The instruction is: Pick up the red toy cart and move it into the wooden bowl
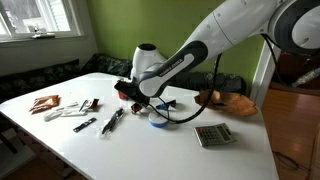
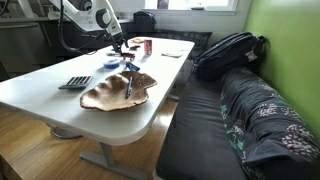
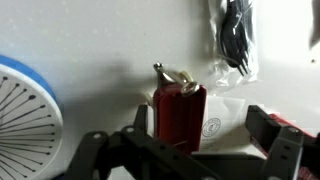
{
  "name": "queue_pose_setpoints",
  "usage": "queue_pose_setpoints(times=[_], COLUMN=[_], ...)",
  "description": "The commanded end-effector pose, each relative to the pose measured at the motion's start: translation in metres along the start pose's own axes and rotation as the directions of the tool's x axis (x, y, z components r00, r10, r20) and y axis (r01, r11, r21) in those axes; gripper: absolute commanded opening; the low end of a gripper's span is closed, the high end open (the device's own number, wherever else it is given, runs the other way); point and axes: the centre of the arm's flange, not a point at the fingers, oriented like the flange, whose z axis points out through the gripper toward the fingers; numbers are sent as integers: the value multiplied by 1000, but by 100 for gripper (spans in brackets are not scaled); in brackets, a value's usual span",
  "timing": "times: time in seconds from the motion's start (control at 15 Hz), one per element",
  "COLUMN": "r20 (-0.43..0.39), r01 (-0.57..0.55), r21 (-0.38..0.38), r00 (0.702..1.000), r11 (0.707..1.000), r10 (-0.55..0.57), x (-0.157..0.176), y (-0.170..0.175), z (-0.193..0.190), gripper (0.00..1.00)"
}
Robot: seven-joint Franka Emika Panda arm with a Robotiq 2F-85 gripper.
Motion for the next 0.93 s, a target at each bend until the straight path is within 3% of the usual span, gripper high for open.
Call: queue_pose_setpoints(times=[0.0,0.27,0.33,0.4,0.47,0.67,0.87], r20=[10,12,11,10,14,19,32], r01=[-55,-85,-90,-93,-94,-87,-74], r21=[-23,-36,-45,-51,-52,-49,-32], r00=[998,996,996,996,995,996,997], r11=[998,996,995,994,994,995,997], r10=[55,86,91,94,95,88,75], x=[1,2,2,2,2,0,-2], y=[-1,1,2,4,6,11,7], z=[6,20,23,28,31,37,20], gripper=[100,99,94,74,71,44,25])
